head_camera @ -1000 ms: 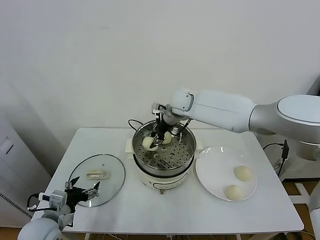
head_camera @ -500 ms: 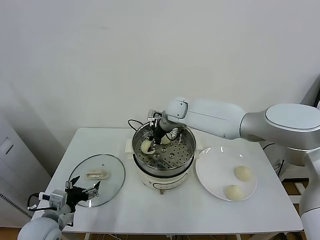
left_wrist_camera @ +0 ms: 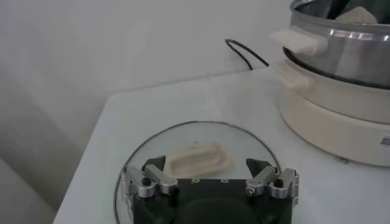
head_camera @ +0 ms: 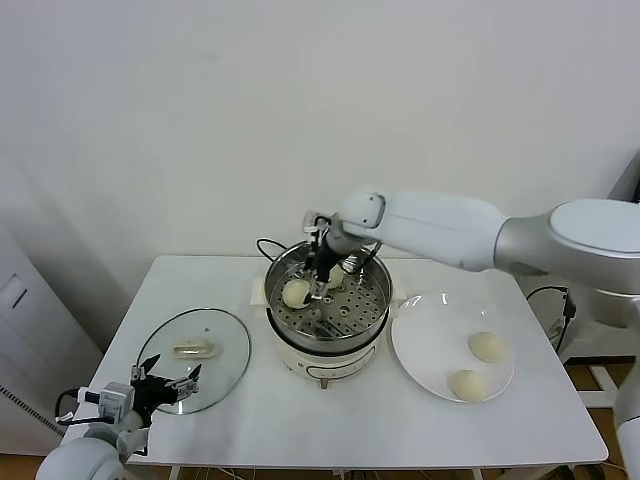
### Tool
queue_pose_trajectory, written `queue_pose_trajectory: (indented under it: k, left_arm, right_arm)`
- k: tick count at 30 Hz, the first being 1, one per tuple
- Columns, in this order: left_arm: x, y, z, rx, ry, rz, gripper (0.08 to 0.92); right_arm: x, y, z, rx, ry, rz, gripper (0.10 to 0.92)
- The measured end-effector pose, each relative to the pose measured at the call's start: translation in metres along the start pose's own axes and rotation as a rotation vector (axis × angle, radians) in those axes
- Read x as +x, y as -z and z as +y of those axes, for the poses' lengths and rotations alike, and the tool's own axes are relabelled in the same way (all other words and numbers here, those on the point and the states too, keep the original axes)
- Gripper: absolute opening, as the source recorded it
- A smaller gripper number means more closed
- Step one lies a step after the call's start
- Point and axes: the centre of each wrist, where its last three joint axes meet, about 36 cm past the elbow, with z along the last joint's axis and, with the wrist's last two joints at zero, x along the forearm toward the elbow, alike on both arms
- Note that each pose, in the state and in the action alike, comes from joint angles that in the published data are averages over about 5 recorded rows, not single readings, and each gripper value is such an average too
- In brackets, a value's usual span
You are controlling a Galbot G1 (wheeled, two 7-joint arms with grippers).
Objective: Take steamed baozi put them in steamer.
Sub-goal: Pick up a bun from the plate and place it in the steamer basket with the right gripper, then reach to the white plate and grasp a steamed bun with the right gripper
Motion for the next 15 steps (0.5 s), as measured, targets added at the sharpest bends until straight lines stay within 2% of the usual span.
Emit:
queue_pose_trajectory:
  k: [8, 15]
  left_arm:
    - [0.001, 0.001, 0.0, 0.001, 0.001, 0.0, 0.823]
    - [0.004, 0.004, 0.001, 0.002, 0.005, -0.008, 0.823]
  right_arm:
    - [0.08, -0.051, -0.011, 0.045, 0.004, 0.044, 0.823]
    - [0.122, -0.119, 0.0, 0.063, 0.04, 0.09, 0.823]
